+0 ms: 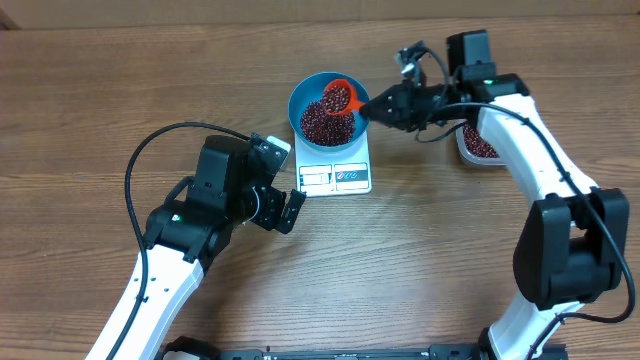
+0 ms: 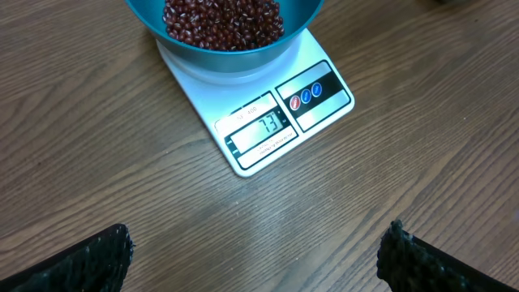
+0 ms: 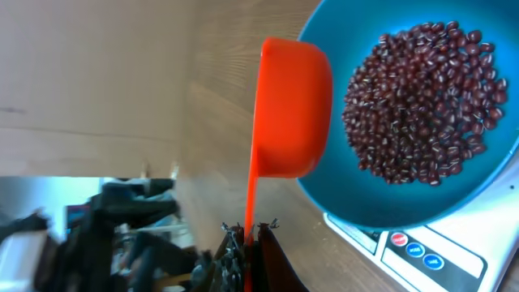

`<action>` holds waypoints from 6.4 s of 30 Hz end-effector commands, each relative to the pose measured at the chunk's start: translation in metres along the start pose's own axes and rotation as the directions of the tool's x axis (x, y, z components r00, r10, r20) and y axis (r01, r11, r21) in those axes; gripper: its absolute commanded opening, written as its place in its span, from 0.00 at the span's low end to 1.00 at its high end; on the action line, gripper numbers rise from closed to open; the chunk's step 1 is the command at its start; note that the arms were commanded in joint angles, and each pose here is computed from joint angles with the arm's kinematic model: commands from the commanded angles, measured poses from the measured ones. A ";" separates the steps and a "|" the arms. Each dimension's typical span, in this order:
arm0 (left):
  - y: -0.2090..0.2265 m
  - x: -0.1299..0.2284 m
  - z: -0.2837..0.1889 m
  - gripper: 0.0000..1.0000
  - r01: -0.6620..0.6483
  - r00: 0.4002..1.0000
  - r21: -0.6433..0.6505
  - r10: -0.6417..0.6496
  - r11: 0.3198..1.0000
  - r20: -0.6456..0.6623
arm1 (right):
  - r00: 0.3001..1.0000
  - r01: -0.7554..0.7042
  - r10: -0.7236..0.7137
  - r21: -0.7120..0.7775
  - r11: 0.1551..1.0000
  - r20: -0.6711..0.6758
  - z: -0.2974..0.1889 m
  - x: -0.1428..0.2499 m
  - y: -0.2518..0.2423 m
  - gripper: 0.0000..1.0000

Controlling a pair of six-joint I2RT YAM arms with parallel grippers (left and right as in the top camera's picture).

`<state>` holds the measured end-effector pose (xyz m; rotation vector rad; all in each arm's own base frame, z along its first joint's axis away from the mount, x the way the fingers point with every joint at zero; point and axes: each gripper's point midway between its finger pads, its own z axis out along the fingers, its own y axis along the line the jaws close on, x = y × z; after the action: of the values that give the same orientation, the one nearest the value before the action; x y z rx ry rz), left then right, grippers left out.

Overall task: Scoop item into bowl and weigh 150g on scale
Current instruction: 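Lift the filled scoop and carry it over the blue bowl, then tip the scoop to pour beans into the blue bowl, then carry the empty scoop back to the bean tub with the right gripper, then lower the scoop into the bean tub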

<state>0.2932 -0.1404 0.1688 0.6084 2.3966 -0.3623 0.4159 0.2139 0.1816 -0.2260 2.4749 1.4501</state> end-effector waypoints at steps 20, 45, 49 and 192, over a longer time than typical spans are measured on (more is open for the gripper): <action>0.002 0.002 0.001 1.00 -0.019 1.000 -0.006 0.019 1.000 -0.002 | 0.918 0.302 -0.397 0.678 0.670 -0.016 0.029 -0.029 -0.022 0.04; 0.002 0.002 0.001 1.00 -0.019 1.000 -0.006 0.019 1.000 -0.002 | 0.869 0.377 -0.481 0.780 0.500 -0.111 0.024 -0.025 -0.008 0.04; 0.002 0.002 0.001 0.99 -0.019 1.000 -0.006 0.019 1.000 -0.002 | 0.877 0.371 -0.468 0.772 0.516 -0.108 0.021 -0.024 -0.009 0.04; 0.002 0.002 0.001 0.99 -0.019 1.000 -0.006 0.019 1.000 -0.002 | 0.948 -0.214 -0.096 0.833 0.510 0.302 -0.263 -0.011 -0.114 0.04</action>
<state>0.2931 -0.1404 0.1688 0.6084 2.3970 -0.3623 0.4154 -0.0652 0.2169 0.2796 2.5693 0.0888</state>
